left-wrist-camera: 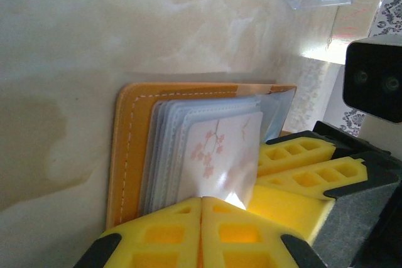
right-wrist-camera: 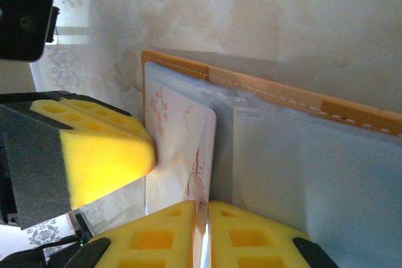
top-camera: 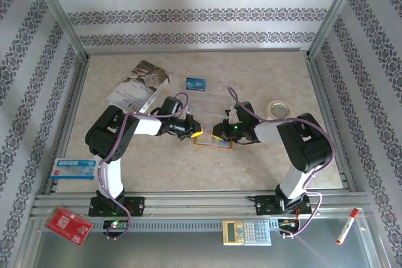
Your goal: Take the credit cards out of the card holder
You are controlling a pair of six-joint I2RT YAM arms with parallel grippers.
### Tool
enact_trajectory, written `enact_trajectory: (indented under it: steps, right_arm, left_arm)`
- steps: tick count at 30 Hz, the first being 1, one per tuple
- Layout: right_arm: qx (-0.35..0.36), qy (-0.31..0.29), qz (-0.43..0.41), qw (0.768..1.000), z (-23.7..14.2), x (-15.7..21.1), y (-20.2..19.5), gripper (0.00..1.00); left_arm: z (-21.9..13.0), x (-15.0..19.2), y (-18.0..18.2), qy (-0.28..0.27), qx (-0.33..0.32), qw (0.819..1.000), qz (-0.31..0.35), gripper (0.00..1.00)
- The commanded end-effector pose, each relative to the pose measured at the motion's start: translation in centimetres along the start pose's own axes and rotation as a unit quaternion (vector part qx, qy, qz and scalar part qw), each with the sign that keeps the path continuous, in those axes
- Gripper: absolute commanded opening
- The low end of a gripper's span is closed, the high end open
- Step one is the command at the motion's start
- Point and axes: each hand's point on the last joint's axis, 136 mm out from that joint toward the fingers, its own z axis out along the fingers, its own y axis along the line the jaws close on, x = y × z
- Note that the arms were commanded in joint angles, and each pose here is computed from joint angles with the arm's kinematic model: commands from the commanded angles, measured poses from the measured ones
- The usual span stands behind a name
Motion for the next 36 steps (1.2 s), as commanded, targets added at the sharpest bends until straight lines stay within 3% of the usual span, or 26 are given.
enact_trajectory:
  steps: [1,7,12,18,21,25,36]
  right_arm:
    - [-0.021,0.005,-0.008,1.000,0.5,0.1,0.6,0.16]
    - [-0.025,0.009,-0.008,1.000,0.8,0.2,0.7,0.15]
    - [-0.020,0.005,-0.007,1.000,0.7,0.1,0.3,0.03]
    - [-0.014,-0.002,0.001,1.000,0.0,-0.2,-0.6,0.00]
    - [-0.012,-0.003,0.004,1.000,-0.3,-0.2,-0.9,0.00]
    - [-0.009,-0.003,0.003,1.000,-0.5,-0.2,-1.0,0.00]
    - [0.003,-0.016,0.003,1.000,-1.6,-0.3,-1.5,0.00]
  left_arm:
    - [0.1,3.7,11.1,0.023,-0.165,0.979,-0.122,0.10]
    - [0.1,3.7,10.9,0.022,-0.162,0.979,-0.121,0.10]
    - [0.1,3.3,10.0,0.020,-0.146,0.982,-0.116,0.13]
    - [-0.6,0.7,3.4,-0.002,-0.045,0.997,-0.067,0.35]
    - [-1.3,-0.3,-0.1,-0.012,0.013,0.999,-0.045,0.39]
    - [-1.6,-0.8,-1.9,-0.016,0.048,0.998,-0.036,0.40]
    - [-1.5,0.6,4.3,-0.004,-0.093,0.994,-0.049,0.33]
